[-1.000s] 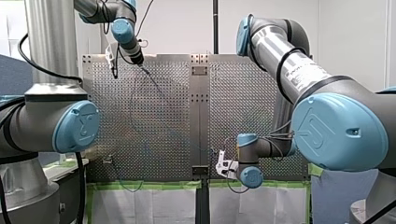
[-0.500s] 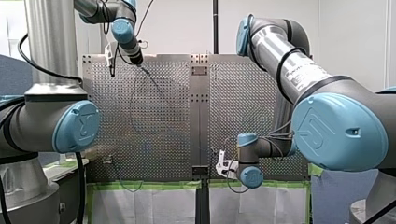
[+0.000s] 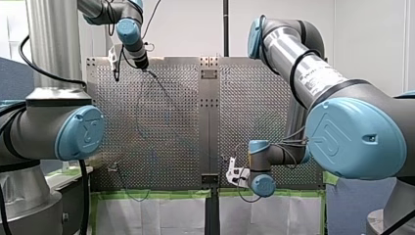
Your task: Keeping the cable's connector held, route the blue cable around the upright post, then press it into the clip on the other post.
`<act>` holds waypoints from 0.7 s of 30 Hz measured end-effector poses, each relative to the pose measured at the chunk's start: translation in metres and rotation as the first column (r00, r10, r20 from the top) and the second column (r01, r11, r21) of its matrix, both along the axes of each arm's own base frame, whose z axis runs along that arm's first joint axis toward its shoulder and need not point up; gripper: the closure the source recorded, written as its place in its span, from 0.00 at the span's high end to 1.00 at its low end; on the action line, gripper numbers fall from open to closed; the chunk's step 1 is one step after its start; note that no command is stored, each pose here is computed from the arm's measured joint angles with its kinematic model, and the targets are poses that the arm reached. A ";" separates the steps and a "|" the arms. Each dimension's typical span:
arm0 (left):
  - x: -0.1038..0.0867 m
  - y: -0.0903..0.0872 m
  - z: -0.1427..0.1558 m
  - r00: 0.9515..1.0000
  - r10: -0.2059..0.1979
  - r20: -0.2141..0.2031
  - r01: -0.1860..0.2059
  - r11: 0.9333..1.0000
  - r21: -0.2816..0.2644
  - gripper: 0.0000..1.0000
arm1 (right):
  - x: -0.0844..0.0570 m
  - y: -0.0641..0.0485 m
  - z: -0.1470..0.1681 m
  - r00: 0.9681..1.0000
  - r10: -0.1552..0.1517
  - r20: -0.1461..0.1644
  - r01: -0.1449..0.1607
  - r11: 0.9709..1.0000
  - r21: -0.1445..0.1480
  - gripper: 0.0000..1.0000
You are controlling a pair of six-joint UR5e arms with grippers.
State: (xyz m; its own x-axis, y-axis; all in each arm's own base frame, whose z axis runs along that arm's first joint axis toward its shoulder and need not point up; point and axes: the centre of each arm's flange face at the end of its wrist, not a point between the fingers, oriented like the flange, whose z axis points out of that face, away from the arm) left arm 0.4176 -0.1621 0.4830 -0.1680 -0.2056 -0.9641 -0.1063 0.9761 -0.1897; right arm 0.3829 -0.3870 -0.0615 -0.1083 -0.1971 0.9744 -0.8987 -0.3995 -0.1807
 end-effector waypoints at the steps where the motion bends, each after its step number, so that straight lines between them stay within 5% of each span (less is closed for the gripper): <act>1: 0.000 0.000 0.000 1.000 0.000 -0.001 0.000 1.000 0.000 0.98 | 0.000 0.000 0.000 1.000 0.000 0.000 0.000 1.000 0.000 0.00; 11: -0.003 -0.007 -0.001 1.000 -0.022 -0.009 0.022 0.999 0.036 0.98 | -0.001 0.000 -0.001 1.000 -0.003 -0.004 0.003 1.000 0.006 0.00; 21: -0.005 -0.030 -0.010 0.997 -0.068 -0.042 0.073 0.988 0.133 0.98 | -0.004 0.000 -0.002 1.000 -0.009 -0.008 0.010 1.000 0.021 0.00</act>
